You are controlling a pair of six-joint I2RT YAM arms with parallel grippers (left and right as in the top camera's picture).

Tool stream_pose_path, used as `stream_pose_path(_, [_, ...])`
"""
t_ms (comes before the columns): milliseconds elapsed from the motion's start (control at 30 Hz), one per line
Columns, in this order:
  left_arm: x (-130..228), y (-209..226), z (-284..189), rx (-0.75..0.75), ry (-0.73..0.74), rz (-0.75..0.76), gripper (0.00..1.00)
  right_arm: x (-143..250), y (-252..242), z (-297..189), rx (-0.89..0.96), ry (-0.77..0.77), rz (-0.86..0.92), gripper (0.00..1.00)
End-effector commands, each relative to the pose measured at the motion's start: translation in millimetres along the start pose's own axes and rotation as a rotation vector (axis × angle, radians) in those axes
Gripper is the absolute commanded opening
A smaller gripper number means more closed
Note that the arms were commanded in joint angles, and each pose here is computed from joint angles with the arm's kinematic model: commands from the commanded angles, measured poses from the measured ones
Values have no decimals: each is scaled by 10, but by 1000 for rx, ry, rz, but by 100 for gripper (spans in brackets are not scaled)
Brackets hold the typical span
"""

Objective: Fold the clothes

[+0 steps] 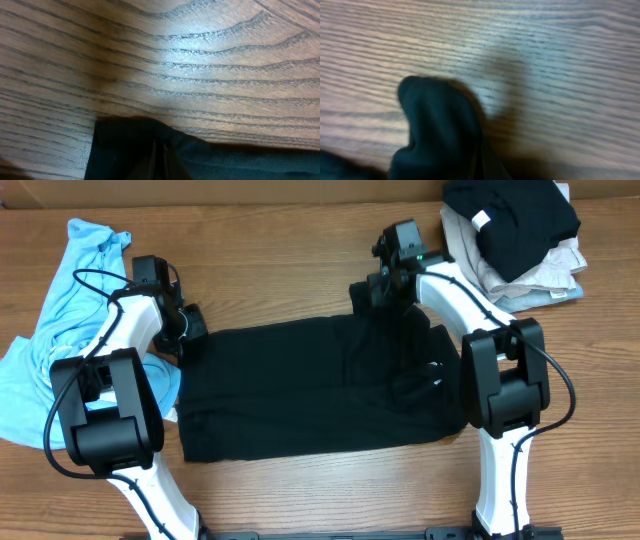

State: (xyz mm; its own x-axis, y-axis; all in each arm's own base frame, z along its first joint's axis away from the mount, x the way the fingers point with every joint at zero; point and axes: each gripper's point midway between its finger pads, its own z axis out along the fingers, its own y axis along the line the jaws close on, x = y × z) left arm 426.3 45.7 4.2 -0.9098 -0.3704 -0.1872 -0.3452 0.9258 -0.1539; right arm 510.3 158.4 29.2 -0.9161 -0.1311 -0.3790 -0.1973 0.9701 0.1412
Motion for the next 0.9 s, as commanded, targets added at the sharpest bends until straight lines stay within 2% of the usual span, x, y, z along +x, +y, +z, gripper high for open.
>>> stream_pose_path(0, [128,97,165,-49,63,21,4,-438,-13,-378,10,-101,9,4])
stream_pose_path(233, [-26,88,-124,-80,76,25,4,-516,41,-952,17,-53,46,4])
stream_pose_path(433, [-35,139,-437,-142,127,23,4,-78,-8,-1139,36,132,177,4])
stream_pose_path(567, [92,165,-597,-166,198,22,4,282,-59,-1237,56,280,203,4])
stream_pose_path(867, [494,245,-738,-196,373,44,4,464,-98,-1624,113,319,252,4])
